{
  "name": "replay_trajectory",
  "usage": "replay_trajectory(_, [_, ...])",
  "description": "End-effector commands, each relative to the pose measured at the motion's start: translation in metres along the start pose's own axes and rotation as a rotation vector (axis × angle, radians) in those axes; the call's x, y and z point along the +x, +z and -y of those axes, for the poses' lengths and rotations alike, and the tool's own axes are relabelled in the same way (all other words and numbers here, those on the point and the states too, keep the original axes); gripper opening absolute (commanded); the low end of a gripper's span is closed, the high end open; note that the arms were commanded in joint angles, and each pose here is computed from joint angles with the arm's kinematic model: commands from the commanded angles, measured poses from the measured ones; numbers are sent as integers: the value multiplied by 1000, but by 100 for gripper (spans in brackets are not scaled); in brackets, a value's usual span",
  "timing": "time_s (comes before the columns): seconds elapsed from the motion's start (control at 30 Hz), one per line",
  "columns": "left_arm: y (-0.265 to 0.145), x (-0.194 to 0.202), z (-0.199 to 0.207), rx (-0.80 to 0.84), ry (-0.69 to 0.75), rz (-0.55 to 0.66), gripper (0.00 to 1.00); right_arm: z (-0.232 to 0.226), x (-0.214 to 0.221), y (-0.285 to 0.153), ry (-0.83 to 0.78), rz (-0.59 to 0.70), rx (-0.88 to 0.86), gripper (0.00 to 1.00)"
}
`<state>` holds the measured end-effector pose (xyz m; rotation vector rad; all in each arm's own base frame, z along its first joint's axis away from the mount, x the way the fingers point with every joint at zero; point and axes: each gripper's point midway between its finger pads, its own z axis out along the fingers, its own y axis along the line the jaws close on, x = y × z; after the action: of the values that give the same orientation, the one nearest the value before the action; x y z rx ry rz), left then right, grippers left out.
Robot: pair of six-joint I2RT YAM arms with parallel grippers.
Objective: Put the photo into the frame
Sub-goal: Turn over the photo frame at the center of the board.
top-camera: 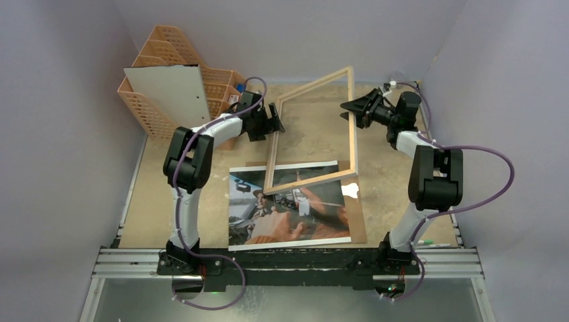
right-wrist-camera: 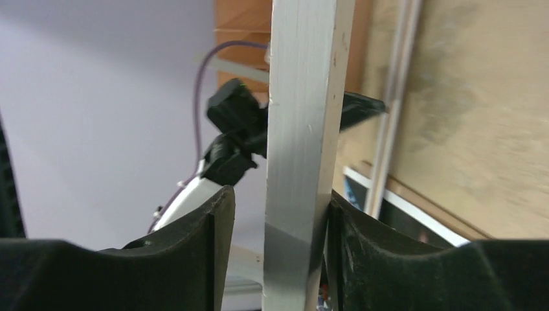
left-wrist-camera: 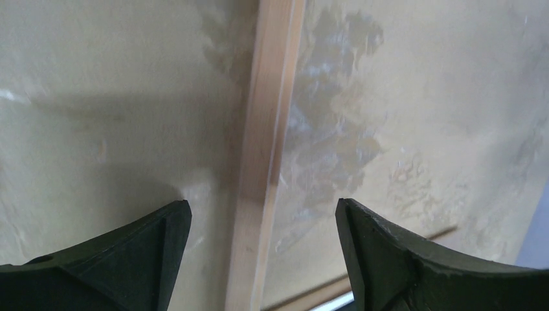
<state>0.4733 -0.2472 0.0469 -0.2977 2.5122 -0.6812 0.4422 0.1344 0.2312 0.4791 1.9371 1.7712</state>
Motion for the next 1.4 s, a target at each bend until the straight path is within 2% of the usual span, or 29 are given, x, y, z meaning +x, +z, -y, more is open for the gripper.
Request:
replay_trajectory(0.0, [6, -33, 14, 11, 4, 83, 86, 12, -16, -18, -128, 40, 92, 54])
replay_trajectory(0.13, [14, -32, 5, -36, 32, 79, 85, 48, -32, -28, -102, 88, 154, 56])
replay_trajectory(0.33, [21, -28, -1, -52, 56, 60, 85, 94, -67, -44, -153, 164, 313, 59])
replay_trajectory(0.63, [39, -13, 12, 49, 61, -11, 84, 132, -103, -60, -256, 260, 564, 71])
replay_trajectory(0.87, [40, -16, 17, 64, 83, -14, 83, 149, -145, -110, -317, 507, 898, 75])
replay_trajectory(1.0, [31, -24, 11, 11, 96, 9, 82, 132, -151, -133, -345, 626, 1035, 75])
replay_trajectory(1.17, [9, -30, 14, -8, 112, 25, 82, 86, -124, -86, -493, 559, 979, 74])
replay_trajectory(1.27, [-18, -28, 14, -18, 125, 41, 82, 71, -75, -27, -528, 409, 853, 72])
replay_trajectory(1.37, [-42, -11, -6, -83, 124, 38, 81, 67, -15, 25, -456, 257, 691, 61])
